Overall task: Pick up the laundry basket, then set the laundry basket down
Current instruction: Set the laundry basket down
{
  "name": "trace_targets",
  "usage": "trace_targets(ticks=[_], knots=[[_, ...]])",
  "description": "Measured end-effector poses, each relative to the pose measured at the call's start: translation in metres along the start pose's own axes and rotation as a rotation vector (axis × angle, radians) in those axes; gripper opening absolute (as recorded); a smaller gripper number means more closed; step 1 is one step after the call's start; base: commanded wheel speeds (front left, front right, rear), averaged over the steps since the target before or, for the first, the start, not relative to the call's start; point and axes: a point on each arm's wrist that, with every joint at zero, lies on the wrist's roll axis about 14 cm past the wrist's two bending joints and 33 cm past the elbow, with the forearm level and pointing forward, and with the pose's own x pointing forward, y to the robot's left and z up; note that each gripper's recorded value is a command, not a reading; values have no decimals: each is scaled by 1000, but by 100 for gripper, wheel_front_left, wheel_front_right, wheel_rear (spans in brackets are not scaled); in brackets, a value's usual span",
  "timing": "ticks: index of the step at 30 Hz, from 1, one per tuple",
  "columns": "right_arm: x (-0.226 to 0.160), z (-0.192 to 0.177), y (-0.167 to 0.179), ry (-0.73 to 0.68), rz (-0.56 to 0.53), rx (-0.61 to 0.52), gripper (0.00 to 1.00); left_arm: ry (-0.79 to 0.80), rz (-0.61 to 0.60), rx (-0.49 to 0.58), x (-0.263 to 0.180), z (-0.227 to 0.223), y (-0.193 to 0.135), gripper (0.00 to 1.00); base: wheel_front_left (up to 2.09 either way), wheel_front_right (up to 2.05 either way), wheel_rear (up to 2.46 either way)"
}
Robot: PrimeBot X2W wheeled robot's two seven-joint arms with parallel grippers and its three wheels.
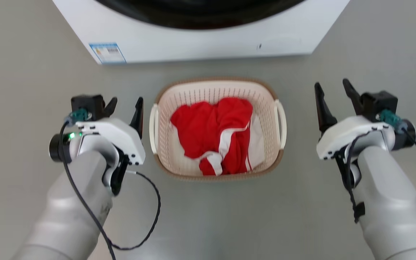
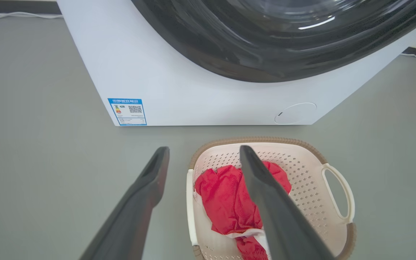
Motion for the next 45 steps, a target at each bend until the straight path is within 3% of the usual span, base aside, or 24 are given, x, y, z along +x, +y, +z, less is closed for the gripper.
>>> trace_targets(ticks=[14,27,45], knots=[[-64,58,1,-175,-12,-38,100,-213,31,11,-80,49,0,100,0,0,0],[-118,62,6,-237,-9,-48,100,-323,85,-45,-145,46,7,100,0,0,0],[-155,47,-5,-254,-49,-29,100,-378,124,-105,-181,31,10,100,0,0,0]])
